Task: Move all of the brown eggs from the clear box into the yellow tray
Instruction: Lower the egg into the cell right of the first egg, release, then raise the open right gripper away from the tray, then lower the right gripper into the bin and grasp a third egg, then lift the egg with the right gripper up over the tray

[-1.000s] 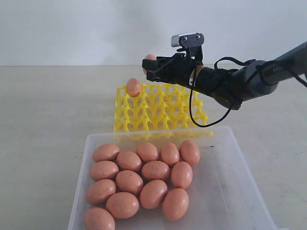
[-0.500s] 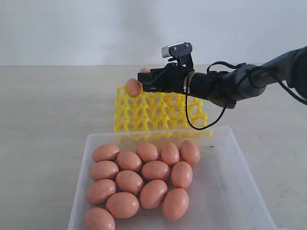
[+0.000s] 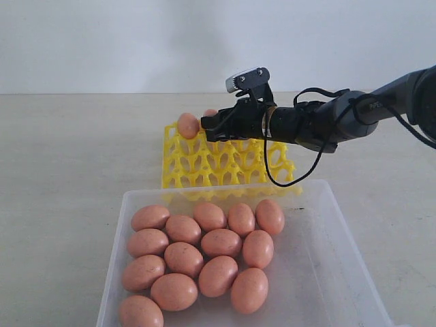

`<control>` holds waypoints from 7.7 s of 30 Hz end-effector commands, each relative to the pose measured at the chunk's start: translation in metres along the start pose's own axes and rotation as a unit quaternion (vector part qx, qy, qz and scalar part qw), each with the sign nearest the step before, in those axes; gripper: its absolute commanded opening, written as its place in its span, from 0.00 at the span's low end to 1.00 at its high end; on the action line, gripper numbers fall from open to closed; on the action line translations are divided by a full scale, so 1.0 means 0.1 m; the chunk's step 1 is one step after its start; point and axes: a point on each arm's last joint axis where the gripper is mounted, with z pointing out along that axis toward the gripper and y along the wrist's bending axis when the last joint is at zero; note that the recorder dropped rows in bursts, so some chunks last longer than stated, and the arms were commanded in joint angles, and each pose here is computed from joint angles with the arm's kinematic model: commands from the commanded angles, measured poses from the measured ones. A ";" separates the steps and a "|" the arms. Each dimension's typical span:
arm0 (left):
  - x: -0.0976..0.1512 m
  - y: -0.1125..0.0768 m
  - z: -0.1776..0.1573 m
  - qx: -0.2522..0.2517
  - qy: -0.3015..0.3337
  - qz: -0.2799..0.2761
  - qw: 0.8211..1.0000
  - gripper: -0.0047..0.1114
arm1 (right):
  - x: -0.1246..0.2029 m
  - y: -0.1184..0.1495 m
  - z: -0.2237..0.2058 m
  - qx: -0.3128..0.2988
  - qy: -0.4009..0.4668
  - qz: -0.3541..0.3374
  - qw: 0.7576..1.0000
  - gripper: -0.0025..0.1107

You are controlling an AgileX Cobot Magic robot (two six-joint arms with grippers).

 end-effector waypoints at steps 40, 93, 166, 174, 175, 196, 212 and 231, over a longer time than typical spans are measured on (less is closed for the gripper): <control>0.01 0.00 0.00 0.003 -0.001 0.000 1.000 0.08 | -1.82 0.24 -2.25 0.438 0.016 -0.083 0.895 0.02; 0.01 -0.01 0.00 0.003 0.000 0.000 1.000 0.08 | -0.49 1.28 -2.07 -0.071 0.471 0.214 0.853 0.03; 0.01 0.00 0.00 0.003 -0.002 0.000 1.000 0.08 | 0.06 0.78 -1.37 0.072 0.381 0.251 0.887 0.02; 0.01 0.00 0.00 0.003 -0.001 0.000 1.000 0.08 | -0.35 0.99 -1.79 0.152 0.200 0.262 0.932 0.02; 0.01 0.00 0.00 0.003 -0.001 0.000 1.000 0.08 | -0.36 1.06 -1.87 0.161 0.179 0.249 0.938 0.02; 0.01 0.00 0.00 0.003 -0.001 0.000 1.000 0.08 | -0.24 1.73 -2.26 0.195 0.016 0.024 0.980 0.02; 0.01 0.00 0.00 0.003 -0.002 0.000 1.000 0.08 | -0.56 1.03 -2.53 0.424 -0.183 -0.002 0.887 0.02; 0.01 0.00 0.00 0.003 -0.002 0.000 1.000 0.08 | -0.15 -0.43 -2.60 0.391 -0.216 0.123 0.886 0.02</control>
